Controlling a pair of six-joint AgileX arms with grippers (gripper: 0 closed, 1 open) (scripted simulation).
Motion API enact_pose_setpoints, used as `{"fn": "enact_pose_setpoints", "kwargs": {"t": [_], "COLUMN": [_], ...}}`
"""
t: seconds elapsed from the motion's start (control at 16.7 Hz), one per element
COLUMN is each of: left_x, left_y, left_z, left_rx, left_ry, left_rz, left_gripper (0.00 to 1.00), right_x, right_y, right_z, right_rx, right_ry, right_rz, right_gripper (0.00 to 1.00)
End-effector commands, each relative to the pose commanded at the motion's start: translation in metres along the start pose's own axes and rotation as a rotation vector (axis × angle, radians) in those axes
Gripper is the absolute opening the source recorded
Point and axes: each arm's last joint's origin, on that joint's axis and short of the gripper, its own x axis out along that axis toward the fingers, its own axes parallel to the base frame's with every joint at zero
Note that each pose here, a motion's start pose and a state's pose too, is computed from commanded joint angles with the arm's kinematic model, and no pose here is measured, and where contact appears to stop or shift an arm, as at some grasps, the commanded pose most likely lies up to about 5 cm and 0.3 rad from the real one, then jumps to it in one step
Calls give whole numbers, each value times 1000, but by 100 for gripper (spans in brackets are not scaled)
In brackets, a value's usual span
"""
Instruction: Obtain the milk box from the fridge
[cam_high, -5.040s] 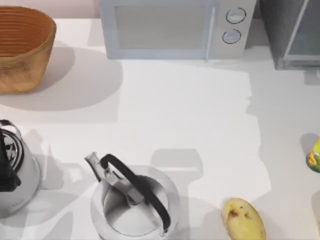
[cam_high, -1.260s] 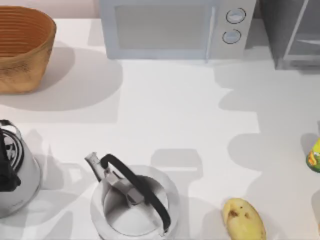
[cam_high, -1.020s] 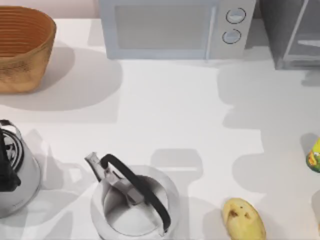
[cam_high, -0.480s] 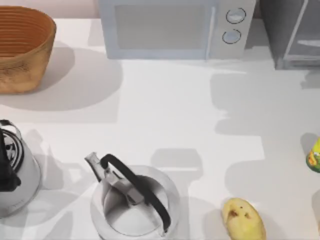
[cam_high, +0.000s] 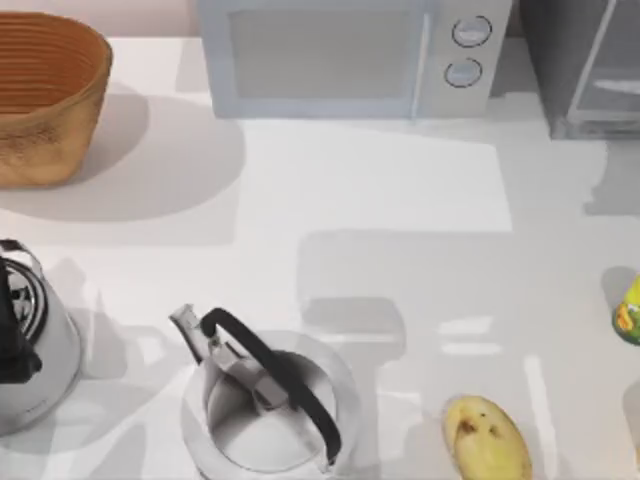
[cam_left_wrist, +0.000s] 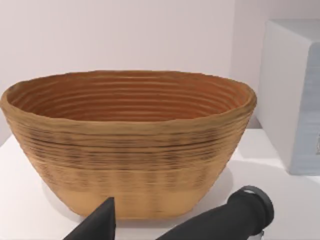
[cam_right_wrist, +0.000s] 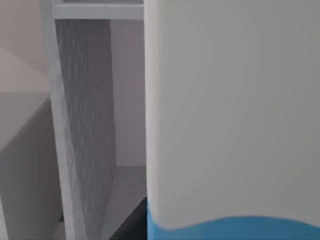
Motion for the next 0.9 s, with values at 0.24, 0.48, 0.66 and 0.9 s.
{"fn": "enact_pose_setpoints", "kwargs": {"t": [0.24, 0.48, 0.66, 0.9], "left_x": [0, 0, 0, 0], "left_y": [0, 0, 0, 0], "left_z": [0, 0, 0, 0], "left_rx": [0, 0, 0, 0], "left_ry": [0, 0, 0, 0], "left_rz": [0, 0, 0, 0], "left_gripper": [100, 100, 100, 100], "right_x": [-70, -125, -147, -157], "right_y": [18, 29, 33, 36], "right_z": [2, -24, -49, -70], "right_rx": [4, 10, 12, 11], "right_ry": [2, 6, 9, 14], "right_rz": [-1, 1, 4, 9], "right_gripper": [0, 0, 0, 0]}}
